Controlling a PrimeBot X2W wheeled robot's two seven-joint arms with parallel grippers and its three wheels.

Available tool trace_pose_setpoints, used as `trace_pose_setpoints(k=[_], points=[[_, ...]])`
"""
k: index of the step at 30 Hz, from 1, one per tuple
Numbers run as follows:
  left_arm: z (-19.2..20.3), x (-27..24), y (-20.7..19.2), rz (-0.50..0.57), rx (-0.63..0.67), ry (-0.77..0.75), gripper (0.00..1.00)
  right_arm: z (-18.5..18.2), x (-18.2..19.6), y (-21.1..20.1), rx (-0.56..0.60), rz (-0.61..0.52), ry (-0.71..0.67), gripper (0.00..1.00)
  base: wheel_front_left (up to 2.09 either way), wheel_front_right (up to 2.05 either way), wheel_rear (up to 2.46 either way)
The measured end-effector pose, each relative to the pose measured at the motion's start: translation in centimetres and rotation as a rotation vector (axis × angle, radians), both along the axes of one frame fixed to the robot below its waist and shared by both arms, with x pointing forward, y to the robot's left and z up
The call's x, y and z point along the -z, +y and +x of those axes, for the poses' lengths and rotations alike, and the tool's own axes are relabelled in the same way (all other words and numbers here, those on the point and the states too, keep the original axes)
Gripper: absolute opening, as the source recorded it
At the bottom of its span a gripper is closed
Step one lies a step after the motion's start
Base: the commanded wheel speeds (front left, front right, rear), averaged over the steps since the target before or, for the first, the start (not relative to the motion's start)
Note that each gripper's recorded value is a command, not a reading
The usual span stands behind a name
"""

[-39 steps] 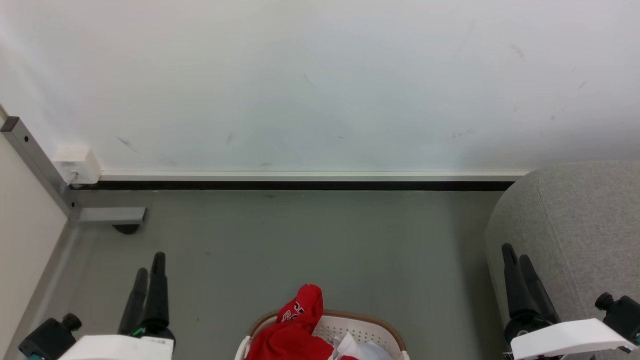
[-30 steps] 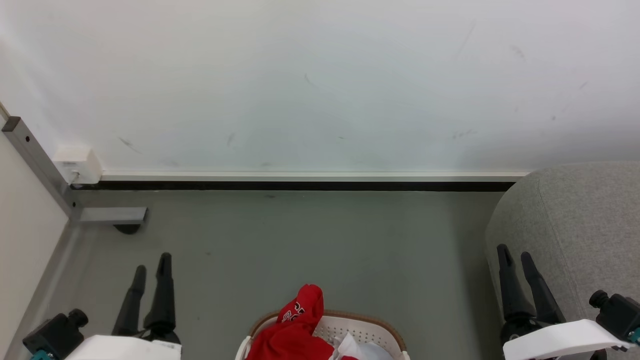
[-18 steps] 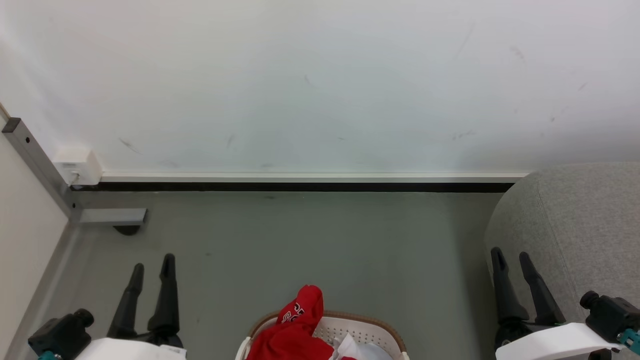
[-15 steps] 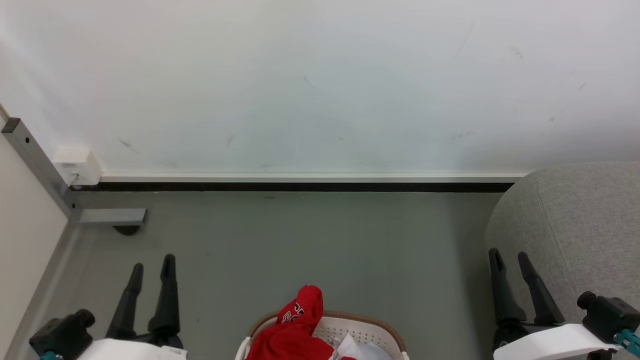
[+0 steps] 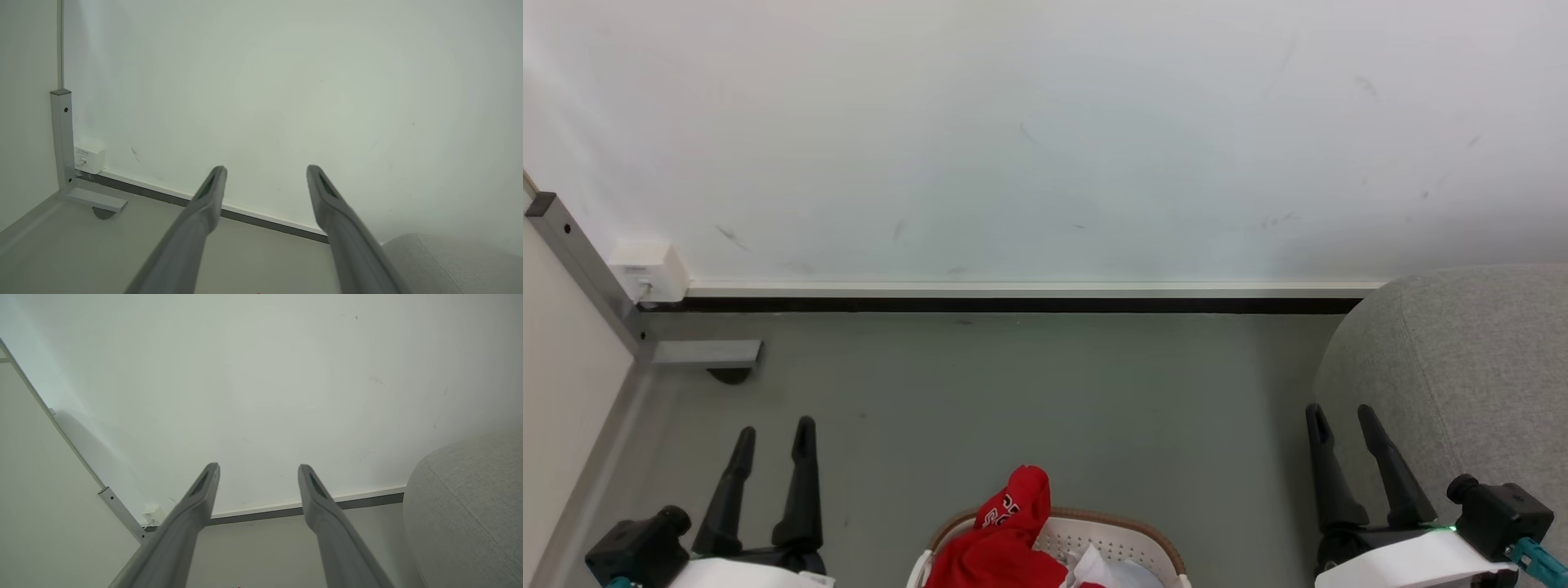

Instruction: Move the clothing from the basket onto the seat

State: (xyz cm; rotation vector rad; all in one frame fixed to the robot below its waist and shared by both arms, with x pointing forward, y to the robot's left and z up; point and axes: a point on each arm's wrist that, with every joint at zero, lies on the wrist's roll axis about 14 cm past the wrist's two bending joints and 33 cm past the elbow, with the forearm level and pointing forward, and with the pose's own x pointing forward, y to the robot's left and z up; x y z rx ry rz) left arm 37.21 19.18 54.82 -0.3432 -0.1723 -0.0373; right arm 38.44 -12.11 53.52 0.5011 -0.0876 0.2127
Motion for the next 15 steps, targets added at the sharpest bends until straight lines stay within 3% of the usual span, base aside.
trace_pose_setpoints(k=[15], points=[[-0.01,-0.52,-0.69,0.125,0.009,-0.033,1.0,-0.05,-0.66,0.78,-0.015,-0.105,-0.055,1.0,0.0,0.0,0.0]])
